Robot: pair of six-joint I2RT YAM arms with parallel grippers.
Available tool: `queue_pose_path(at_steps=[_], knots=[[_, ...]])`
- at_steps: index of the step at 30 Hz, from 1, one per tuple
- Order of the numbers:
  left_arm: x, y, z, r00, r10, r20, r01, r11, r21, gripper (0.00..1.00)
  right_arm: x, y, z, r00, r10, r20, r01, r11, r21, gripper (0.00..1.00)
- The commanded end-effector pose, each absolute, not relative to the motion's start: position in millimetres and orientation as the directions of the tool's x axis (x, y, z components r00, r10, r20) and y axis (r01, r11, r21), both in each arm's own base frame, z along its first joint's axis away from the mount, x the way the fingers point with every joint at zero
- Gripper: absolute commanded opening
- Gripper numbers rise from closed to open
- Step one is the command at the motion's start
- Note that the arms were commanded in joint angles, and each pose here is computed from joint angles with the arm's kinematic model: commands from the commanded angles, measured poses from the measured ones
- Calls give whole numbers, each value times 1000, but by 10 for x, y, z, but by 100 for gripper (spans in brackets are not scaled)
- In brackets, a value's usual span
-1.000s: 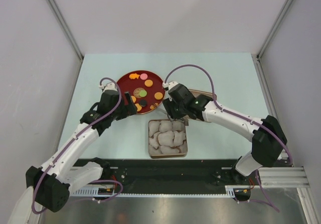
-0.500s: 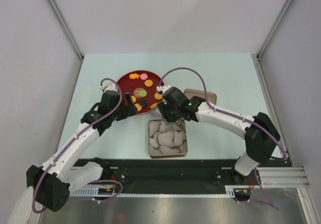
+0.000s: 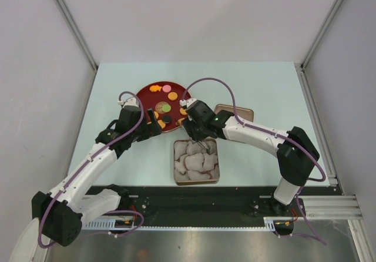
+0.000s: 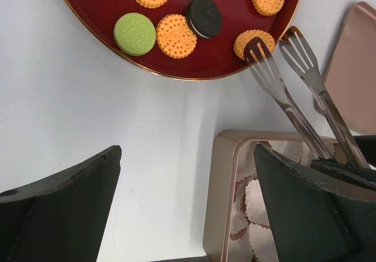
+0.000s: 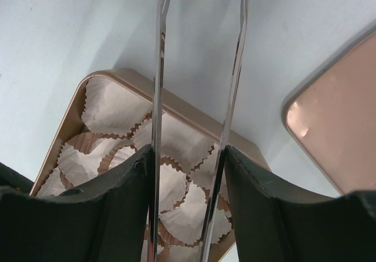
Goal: Pack the cookies
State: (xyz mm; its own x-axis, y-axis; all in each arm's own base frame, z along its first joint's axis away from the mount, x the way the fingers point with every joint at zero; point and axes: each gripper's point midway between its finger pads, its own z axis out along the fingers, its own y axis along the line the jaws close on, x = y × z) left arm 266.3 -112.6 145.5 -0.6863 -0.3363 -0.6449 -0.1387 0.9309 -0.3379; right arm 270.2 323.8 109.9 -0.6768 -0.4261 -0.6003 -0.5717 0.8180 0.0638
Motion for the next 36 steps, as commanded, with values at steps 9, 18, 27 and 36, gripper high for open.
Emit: queue_pose_path(at_steps=[9,18,27,36], knots=[[2701,-1139,1460,-677,-344,-651,-133,927,-351,100,2854,3532,1404,-624,-394,-675,-608,787,104,42],[2704,-1149,1460,-679,-342,-649,-130,927,-353,100,2898,3518,1467,-618,-386,-685,-602,793,96,41],[2700,-1145,1444,-680,-343,-648,-132,927,-351,99,3027,3549,1418,-630,-379,-678,-590,801,101,50],[2699,-1156,1442,-684,-340,-645,-128,927,-353,100,3197,3565,1273,-666,-363,-652,-569,813,129,52]])
